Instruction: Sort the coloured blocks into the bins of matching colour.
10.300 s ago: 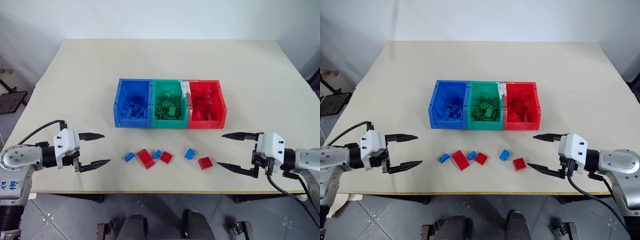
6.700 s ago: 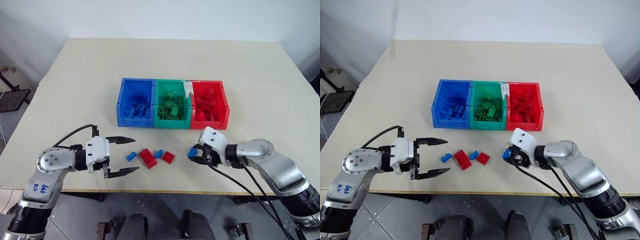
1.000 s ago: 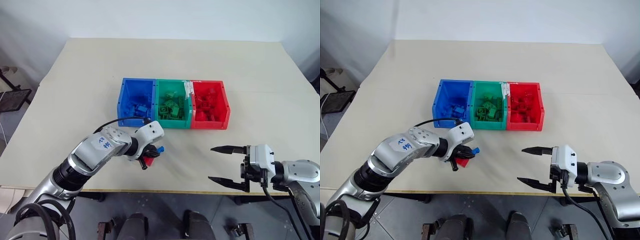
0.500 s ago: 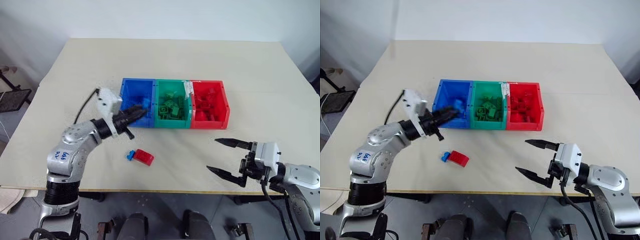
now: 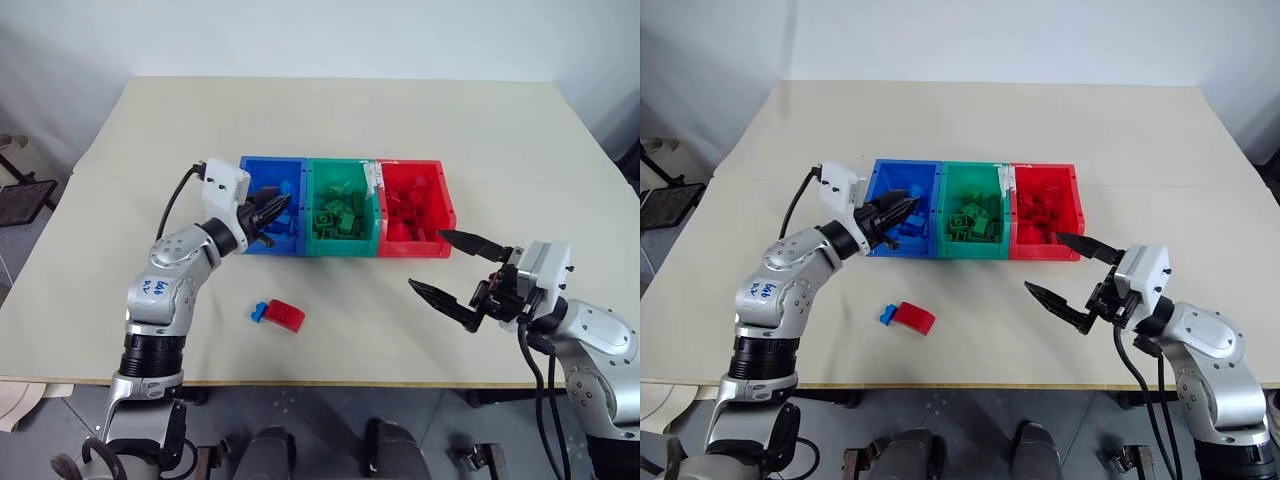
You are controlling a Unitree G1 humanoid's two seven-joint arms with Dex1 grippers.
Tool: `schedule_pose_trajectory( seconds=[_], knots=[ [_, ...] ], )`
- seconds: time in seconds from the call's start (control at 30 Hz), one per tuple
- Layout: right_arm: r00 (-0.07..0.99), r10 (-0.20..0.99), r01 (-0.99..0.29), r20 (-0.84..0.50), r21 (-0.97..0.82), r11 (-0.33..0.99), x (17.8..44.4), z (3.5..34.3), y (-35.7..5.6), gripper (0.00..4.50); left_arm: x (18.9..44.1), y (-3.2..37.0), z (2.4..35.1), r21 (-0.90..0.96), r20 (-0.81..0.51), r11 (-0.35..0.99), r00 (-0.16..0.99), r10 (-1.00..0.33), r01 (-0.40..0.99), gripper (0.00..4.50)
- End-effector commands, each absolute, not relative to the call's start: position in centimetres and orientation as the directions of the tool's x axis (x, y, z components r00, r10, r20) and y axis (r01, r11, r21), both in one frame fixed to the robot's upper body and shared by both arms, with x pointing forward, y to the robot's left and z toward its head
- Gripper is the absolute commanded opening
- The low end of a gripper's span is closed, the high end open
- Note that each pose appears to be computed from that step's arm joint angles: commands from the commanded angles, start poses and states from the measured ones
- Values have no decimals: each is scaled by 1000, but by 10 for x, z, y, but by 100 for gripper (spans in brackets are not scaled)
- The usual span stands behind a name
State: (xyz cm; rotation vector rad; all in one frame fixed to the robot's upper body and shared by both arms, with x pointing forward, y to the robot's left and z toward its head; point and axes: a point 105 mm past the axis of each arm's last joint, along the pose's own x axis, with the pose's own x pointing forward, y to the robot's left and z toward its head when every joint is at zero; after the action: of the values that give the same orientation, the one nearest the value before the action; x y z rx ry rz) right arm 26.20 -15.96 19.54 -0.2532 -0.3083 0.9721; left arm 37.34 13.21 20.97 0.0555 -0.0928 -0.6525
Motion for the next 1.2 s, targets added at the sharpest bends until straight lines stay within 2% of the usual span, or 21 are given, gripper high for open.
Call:
schedule_pose_trajectory(
  seconds=[0.03, 0.13, 0.23, 0.33, 0.4, 0.47, 0.57, 0.63, 0.7, 0.9, 1.03, 1.2],
  knots=[
    [499, 856, -774, 139, -373, 512, 260, 201, -157, 450, 357, 147, 224, 163, 94, 758, 755, -649, 631, 257],
    [488, 862, -780, 138, -374, 501, 262, 202, -156, 450, 346, 175, 212, 173, 15, 760, 770, -637, 626, 353],
    [456, 882, -800, 118, -380, 465, 262, 200, -152, 450, 327, 202, 210, 237, 7, 717, 736, -677, 656, 443],
    [420, 903, -818, 92, -392, 420, 261, 198, -149, 450, 305, 223, 205, 368, -52, 616, 677, -734, 697, 443],
    [379, 924, -838, 48, -405, 365, 258, 193, -146, 450, 291, 244, 187, 448, -216, 515, 647, -732, 731, 443],
    [353, 935, -851, 10, -411, 326, 257, 189, -146, 450, 282, 258, 175, 483, -320, 439, 620, -717, 757, 443],
    [322, 946, -863, -41, -424, 275, 255, 181, -145, 450, 278, 266, 172, 498, -343, 410, 609, -715, 764, 447],
    [313, 949, -871, -44, -412, 268, 257, 179, -145, 450, 281, 273, 175, 502, -307, 442, 632, -712, 743, 447],
    [305, 952, -879, -39, -397, 265, 256, 178, -143, 450, 280, 262, 174, 477, -287, 432, 600, -746, 765, 447],
    [300, 948, -899, -104, -364, 244, 245, 169, -152, 450, 265, 188, 161, 356, -357, 194, 325, -876, 914, 447],
    [308, 936, -910, -168, -338, 239, 238, 160, -162, 450, 269, 149, 151, 342, -456, 51, 213, -864, 938, 447],
    [333, 922, -913, -197, -310, 264, 230, 156, -169, 450, 282, 127, 144, 352, -580, -55, 172, -796, 934, 447]
  ],
)
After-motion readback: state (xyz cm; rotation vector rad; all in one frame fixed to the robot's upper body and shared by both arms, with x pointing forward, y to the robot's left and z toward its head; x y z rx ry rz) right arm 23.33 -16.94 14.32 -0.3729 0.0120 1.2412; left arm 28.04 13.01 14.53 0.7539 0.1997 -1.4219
